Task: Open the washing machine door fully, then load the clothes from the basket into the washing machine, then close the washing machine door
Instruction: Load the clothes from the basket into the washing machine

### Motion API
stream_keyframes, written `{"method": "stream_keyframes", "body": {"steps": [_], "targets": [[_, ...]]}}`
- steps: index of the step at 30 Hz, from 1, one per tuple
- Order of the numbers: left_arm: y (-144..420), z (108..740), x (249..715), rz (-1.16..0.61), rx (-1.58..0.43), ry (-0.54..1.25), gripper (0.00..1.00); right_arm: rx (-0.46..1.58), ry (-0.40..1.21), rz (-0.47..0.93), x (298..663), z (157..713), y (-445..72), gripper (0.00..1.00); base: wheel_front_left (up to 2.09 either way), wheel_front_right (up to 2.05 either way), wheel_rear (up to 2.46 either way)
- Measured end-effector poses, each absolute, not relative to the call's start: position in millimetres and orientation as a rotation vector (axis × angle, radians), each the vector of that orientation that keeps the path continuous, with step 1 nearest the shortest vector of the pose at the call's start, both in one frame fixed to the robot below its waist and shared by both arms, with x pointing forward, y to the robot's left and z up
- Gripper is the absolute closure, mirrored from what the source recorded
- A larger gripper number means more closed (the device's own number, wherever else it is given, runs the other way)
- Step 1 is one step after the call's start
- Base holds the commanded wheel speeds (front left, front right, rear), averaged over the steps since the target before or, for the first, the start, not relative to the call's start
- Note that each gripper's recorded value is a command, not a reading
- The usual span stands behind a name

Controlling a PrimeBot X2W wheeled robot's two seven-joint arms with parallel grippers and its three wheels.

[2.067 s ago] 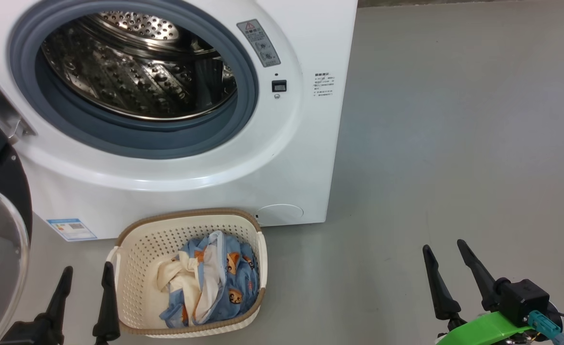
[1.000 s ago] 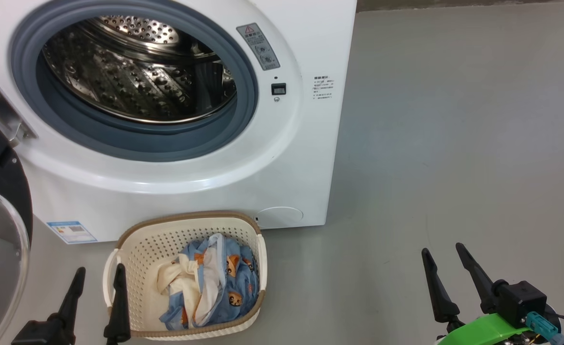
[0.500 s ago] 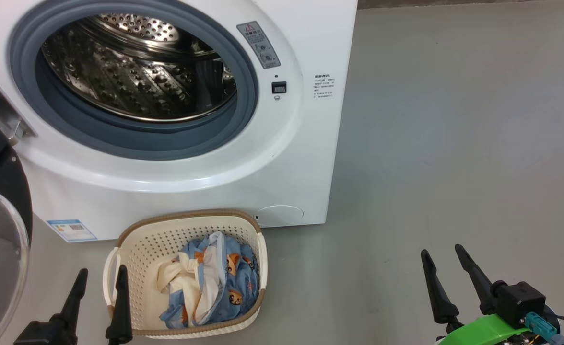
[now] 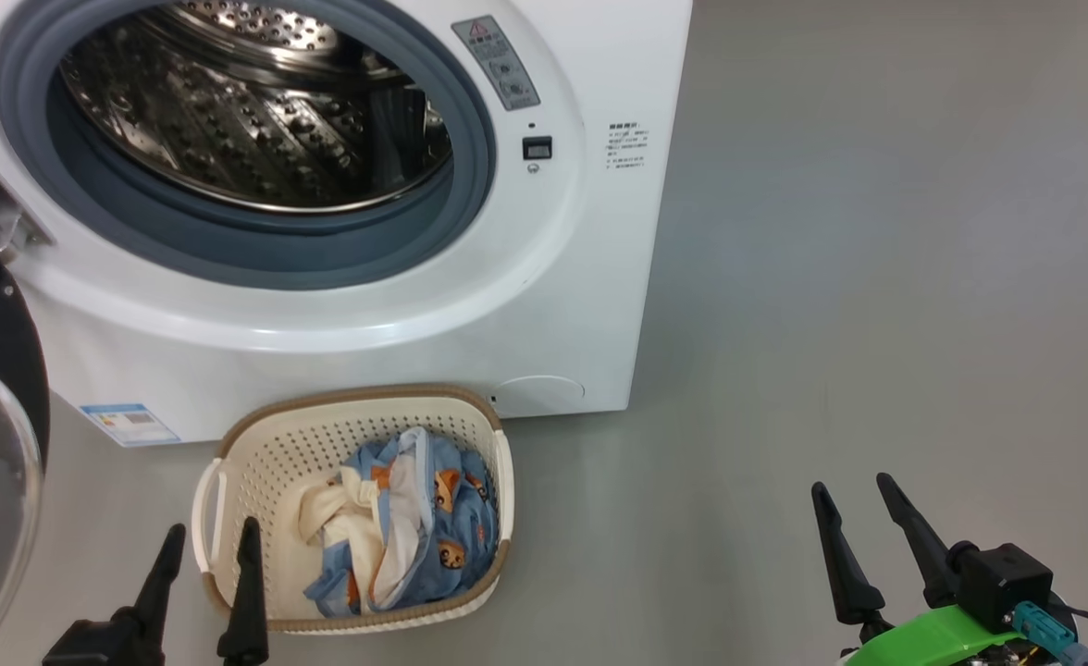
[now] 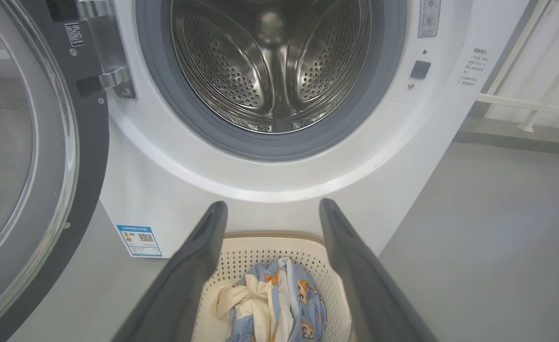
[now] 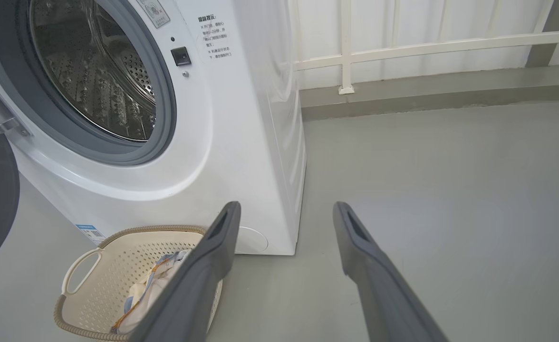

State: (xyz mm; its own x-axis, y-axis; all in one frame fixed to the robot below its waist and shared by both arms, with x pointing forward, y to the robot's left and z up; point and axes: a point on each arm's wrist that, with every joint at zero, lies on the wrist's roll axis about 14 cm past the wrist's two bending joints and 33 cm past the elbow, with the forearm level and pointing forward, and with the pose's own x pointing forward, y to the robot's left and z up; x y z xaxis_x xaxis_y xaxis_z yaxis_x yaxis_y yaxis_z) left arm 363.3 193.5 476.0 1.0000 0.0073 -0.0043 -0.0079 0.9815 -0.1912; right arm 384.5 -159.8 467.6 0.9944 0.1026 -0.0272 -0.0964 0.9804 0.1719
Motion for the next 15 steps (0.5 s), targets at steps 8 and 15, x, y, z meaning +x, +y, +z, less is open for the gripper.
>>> {"method": "stream_keyframes", "body": {"steps": [8, 15], "targets": [[190.5, 455.1, 377.6, 0.0, -0.221, 0.063, 0.0, 0.182, 0.068, 0.104, 401.0, 454.3, -156.8, 0.0, 0.0, 0.0, 0.0], [197.7, 431.1, 393.8, 0.006, -0.216, 0.126, 0.0, 0.188, 0.116, 0.106, 415.2, 434.0, -154.4, 0.0, 0.0, 0.0, 0.0]]}}
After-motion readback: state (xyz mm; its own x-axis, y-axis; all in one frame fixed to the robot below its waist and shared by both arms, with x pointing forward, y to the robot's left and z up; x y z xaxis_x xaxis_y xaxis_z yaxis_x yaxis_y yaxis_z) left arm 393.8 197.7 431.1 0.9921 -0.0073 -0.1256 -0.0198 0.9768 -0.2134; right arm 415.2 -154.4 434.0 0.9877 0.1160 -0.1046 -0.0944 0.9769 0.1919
